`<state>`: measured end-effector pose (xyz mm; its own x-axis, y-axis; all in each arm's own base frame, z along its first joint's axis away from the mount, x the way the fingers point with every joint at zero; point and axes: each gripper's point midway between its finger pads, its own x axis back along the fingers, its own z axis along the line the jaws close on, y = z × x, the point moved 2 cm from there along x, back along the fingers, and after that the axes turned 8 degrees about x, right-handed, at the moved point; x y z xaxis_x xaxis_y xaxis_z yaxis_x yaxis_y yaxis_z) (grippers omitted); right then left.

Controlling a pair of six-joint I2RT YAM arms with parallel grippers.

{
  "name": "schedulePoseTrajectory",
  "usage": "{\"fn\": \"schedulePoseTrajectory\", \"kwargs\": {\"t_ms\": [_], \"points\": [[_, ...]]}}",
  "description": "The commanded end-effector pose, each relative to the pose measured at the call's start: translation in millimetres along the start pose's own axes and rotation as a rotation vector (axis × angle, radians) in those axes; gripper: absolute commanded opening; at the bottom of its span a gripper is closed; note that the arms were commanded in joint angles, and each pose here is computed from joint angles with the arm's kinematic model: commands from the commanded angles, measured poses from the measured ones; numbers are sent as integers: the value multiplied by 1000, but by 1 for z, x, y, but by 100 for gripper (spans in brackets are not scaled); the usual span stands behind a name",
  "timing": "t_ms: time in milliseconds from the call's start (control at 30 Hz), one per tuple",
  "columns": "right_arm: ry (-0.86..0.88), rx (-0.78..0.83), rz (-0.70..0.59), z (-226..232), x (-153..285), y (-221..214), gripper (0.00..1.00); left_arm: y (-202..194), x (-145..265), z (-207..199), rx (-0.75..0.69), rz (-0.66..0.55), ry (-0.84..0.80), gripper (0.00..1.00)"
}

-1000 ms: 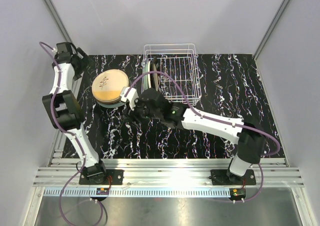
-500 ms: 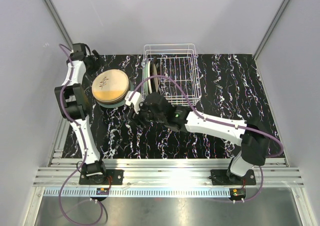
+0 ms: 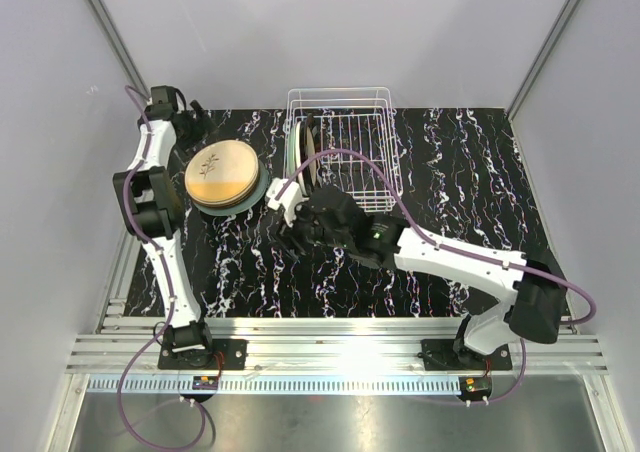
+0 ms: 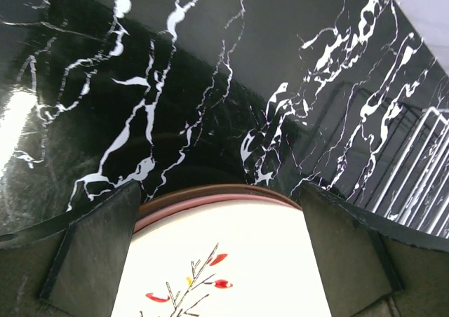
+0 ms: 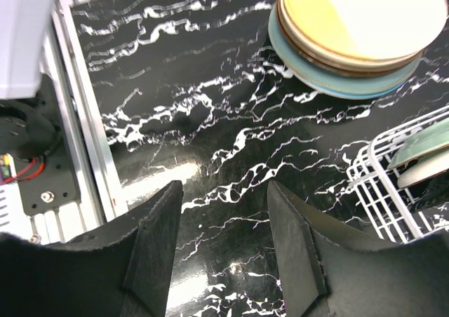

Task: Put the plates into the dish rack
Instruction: Grab a plate with the left arm

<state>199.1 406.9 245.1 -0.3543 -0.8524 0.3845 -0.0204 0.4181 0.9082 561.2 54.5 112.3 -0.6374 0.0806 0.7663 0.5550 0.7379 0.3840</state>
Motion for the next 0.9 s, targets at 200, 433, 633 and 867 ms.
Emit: {"fn": "schedulePoseTrajectory", "kwargs": {"t_ms": [200, 433, 633, 867], "points": [[6, -37, -88, 5, 24, 17, 60, -40, -10, -10, -65, 92, 23, 99], [6, -42, -87, 6, 23, 15, 60, -44, -1, -14, -109, 78, 37, 99], [18, -49, -70, 4, 2, 24, 60, -54, 2, -13, -133, 101, 33, 99], [-113, -173, 14, -24, -54, 46, 55, -75, 12, -9, -120, 140, 4, 99]]}}
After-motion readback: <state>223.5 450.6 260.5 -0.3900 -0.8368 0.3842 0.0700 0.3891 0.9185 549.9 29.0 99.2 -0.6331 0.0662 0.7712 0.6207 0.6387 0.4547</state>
